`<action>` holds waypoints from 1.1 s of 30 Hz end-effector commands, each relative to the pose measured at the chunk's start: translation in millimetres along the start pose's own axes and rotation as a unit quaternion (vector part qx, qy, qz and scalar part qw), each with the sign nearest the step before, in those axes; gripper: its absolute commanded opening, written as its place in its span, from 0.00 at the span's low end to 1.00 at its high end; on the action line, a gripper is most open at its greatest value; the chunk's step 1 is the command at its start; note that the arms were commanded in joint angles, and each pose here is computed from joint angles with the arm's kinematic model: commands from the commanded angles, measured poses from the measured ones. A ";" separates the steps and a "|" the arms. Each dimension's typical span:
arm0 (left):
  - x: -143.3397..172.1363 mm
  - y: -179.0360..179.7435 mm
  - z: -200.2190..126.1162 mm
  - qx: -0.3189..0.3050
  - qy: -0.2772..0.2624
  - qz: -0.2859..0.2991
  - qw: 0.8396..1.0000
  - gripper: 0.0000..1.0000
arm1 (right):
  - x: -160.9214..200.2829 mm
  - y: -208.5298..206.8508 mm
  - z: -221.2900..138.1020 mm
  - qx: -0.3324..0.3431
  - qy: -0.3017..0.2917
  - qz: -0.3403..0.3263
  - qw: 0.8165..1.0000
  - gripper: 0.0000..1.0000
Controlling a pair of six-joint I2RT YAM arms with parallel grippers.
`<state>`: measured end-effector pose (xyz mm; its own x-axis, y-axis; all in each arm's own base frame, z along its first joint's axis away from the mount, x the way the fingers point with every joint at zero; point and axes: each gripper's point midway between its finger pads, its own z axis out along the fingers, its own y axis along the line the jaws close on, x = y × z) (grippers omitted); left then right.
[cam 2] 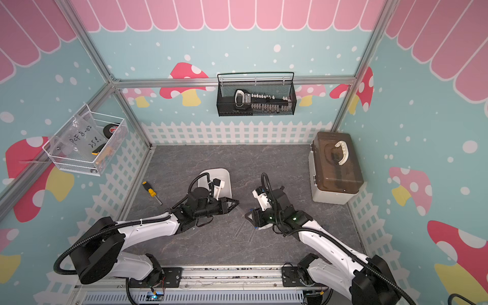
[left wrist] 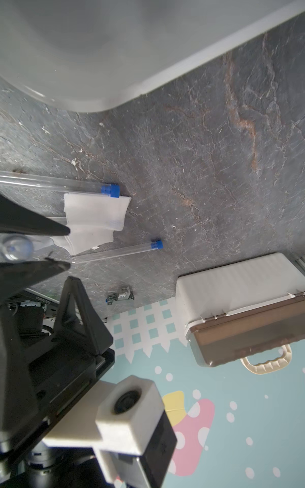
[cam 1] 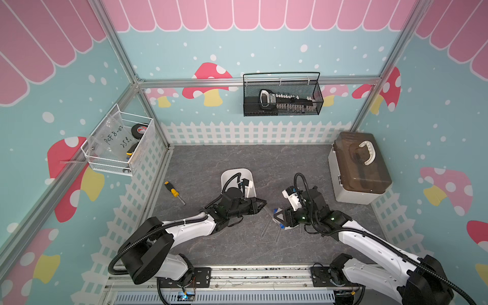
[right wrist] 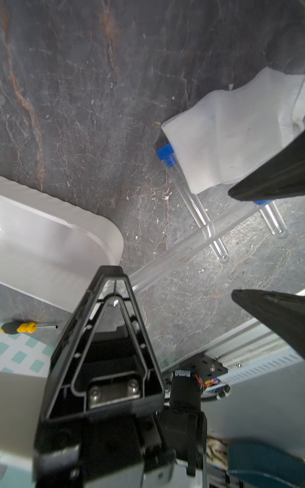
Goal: Wipe the exteriors of test tubes
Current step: Adjust the test tube.
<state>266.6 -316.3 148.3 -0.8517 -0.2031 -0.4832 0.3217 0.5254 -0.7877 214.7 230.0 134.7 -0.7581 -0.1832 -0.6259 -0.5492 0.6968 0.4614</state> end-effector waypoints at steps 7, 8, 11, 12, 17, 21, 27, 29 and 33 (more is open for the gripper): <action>-22.5 -14.1 -23.0 0.010 -0.002 0.019 1.000 0.19 | -1.4 7.2 23.1 0.011 0.017 -0.146 0.989 0.55; -24.4 -14.8 -24.4 0.010 -0.002 0.020 1.000 0.19 | 0.5 9.9 26.0 0.005 0.021 -0.153 0.988 0.55; -26.2 -17.7 -26.2 0.011 0.006 0.024 1.000 0.19 | 3.2 15.5 32.6 -0.009 0.024 -0.170 0.985 0.56; -27.0 -18.5 -26.8 0.012 0.009 0.025 1.000 0.19 | 3.4 15.5 34.1 -0.008 0.024 -0.173 0.985 0.56; -27.9 -23.0 -27.7 0.022 0.017 0.023 0.999 0.19 | 3.8 11.3 42.5 0.002 0.028 -0.190 0.981 0.53; -30.6 -26.0 -30.0 0.025 0.021 0.022 0.999 0.19 | 6.9 10.0 49.8 -0.001 0.037 -0.197 0.980 0.46; -34.9 -26.1 -32.3 0.026 0.022 0.017 0.999 0.19 | 4.6 11.3 51.8 -0.005 0.028 -0.184 0.983 0.19; -36.8 -26.1 -32.8 0.027 0.020 0.016 0.999 0.19 | 1.4 14.5 50.1 -0.010 0.020 -0.177 0.984 0.13; -42.2 -20.9 -34.2 0.019 0.007 0.008 1.000 0.37 | -5.4 21.7 47.0 -0.023 0.003 -0.147 0.989 0.11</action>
<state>278.8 -293.6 187.8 -0.8613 -0.1691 -0.4791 0.3428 0.5027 -0.7936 220.8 274.9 106.3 -0.5577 -0.4329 -0.7082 -0.7748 0.5774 0.2573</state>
